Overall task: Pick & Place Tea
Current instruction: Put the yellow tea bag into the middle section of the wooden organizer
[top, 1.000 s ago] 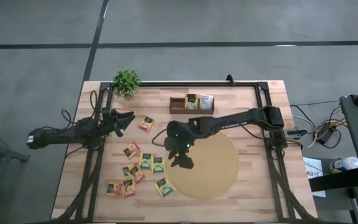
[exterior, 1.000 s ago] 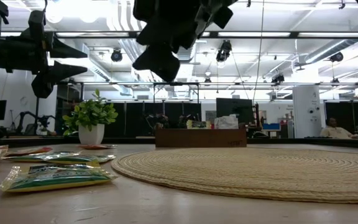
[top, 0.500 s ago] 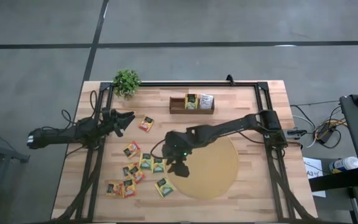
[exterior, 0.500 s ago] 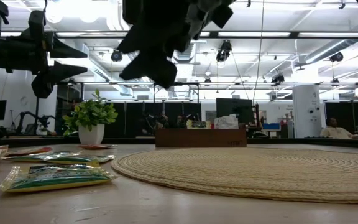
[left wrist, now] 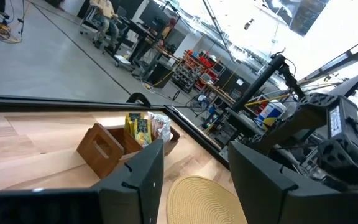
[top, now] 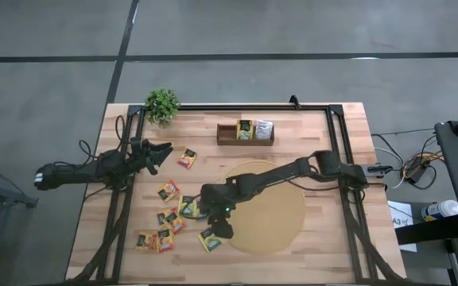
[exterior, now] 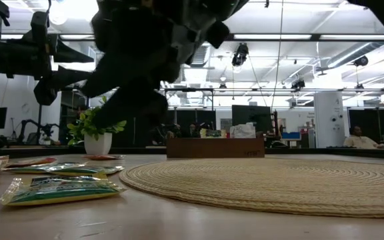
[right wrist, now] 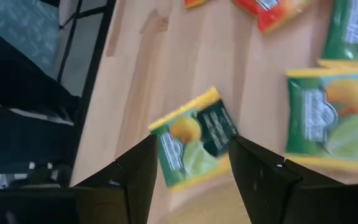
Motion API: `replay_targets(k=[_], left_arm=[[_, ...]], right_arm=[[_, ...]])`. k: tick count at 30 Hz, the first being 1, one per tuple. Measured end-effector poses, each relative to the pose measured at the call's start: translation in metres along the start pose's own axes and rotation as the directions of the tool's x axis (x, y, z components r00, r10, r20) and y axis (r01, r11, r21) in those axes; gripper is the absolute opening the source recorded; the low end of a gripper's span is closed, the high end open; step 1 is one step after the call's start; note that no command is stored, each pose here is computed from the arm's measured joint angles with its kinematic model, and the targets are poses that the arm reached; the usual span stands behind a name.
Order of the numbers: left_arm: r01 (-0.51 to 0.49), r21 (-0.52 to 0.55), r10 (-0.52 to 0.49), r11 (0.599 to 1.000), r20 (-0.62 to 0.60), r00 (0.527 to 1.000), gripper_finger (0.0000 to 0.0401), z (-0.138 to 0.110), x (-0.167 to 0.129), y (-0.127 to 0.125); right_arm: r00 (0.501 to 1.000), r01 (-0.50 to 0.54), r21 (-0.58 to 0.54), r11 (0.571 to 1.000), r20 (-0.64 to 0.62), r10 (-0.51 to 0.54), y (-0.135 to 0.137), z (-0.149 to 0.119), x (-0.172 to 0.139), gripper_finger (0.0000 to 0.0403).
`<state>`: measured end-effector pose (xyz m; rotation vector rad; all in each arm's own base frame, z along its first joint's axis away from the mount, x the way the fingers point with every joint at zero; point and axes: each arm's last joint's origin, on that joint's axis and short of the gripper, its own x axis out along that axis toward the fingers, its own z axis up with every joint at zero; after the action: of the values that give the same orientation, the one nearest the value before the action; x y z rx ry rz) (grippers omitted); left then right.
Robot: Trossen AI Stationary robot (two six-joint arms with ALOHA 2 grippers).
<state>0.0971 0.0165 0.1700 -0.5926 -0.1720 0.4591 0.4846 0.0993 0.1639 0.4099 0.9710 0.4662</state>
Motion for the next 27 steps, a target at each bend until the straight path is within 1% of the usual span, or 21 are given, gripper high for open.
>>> replay_targets(k=[5, 7, 11, 15, 22, 27], left_arm=[[0.0, 0.0, 0.0, 1.0, 0.0, 1.0, 0.0174, 0.0, 0.0, 0.0], [0.0, 0.0, 0.0, 1.0, 0.001, 1.0, 0.0174, 0.0, 0.0, 0.0], [0.0, 0.0, 0.0, 1.0, 0.0, 1.0, 0.0174, 0.0, 0.0, 0.0], [0.0, 0.0, 0.0, 1.0, 0.001, 1.0, 0.0174, 0.0, 0.0, 0.0], [0.0, -0.001, 0.0, 1.0, 0.001, 1.0, 0.0174, 0.0, 0.0, 0.0], [0.0, 0.0, 0.0, 1.0, 0.001, 1.0, 0.0174, 0.0, 0.0, 0.0]], right_arm=[[0.998, 0.02, 0.03, 0.999, -0.065, -0.018, -0.003, 0.007, 0.014, 0.0194], [0.992, 0.041, 0.057, 0.998, -0.12, -0.034, -0.006, 0.006, 0.019, 0.0194], [0.981, 0.063, 0.065, 0.996, -0.188, -0.049, -0.013, 0.005, 0.032, 0.0194], [0.982, 0.06, 0.065, 0.996, -0.181, -0.048, -0.013, 0.009, 0.034, 0.0194], [0.981, 0.065, 0.07, 0.995, -0.188, -0.05, -0.013, 0.008, 0.034, 0.0194], [0.982, 0.084, 0.058, 0.995, -0.171, -0.073, -0.012, 0.011, 0.032, 0.0194]])
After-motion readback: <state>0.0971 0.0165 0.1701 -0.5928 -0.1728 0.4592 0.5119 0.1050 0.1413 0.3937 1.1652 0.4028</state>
